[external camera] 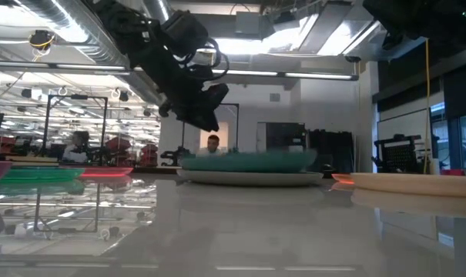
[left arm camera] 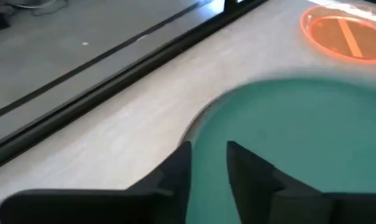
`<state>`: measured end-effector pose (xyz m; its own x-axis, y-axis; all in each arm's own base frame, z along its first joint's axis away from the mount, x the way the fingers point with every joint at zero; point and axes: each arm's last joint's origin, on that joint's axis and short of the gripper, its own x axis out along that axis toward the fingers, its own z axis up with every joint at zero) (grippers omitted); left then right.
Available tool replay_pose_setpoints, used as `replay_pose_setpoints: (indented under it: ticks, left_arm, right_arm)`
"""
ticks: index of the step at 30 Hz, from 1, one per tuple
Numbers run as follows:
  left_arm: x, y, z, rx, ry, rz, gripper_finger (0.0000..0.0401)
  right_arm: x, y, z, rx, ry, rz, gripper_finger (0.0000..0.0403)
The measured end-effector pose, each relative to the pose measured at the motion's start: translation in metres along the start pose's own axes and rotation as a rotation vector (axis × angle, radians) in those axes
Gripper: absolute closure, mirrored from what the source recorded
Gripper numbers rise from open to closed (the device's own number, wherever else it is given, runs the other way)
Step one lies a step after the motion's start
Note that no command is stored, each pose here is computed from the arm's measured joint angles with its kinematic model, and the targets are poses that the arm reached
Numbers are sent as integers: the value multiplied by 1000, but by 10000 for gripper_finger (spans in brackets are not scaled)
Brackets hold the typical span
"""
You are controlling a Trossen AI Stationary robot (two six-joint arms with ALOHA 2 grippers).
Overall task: Stack plastic plates
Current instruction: Stack the pink plate on the green plate
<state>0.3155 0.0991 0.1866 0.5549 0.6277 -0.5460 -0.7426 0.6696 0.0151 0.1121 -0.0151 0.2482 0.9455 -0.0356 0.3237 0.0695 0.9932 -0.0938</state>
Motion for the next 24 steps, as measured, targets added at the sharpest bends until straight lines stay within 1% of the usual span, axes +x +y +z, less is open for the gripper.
replay_pose_setpoints:
  ticks: [4,8,11,15,19,24]
  left_arm:
    - [-3,-2,0,23,30,-73,260]
    - [-21,-8,2,57,65,-177,240]
    - [-42,-18,2,93,84,-259,239]
    - [-72,-34,-6,151,132,-360,247]
    - [-98,-50,-21,195,201,-416,255]
    - [-125,-71,-41,258,243,-496,263]
  right_arm:
    - [0,0,0,0,0,0,400]
    - [0,0,0,0,0,-2,400]
    - [0,0,0,0,1,-15,400]
    - [0,-1,0,0,4,-23,400]
    - [0,-1,0,0,4,-22,400]
    - [0,-1,0,2,5,-22,400]
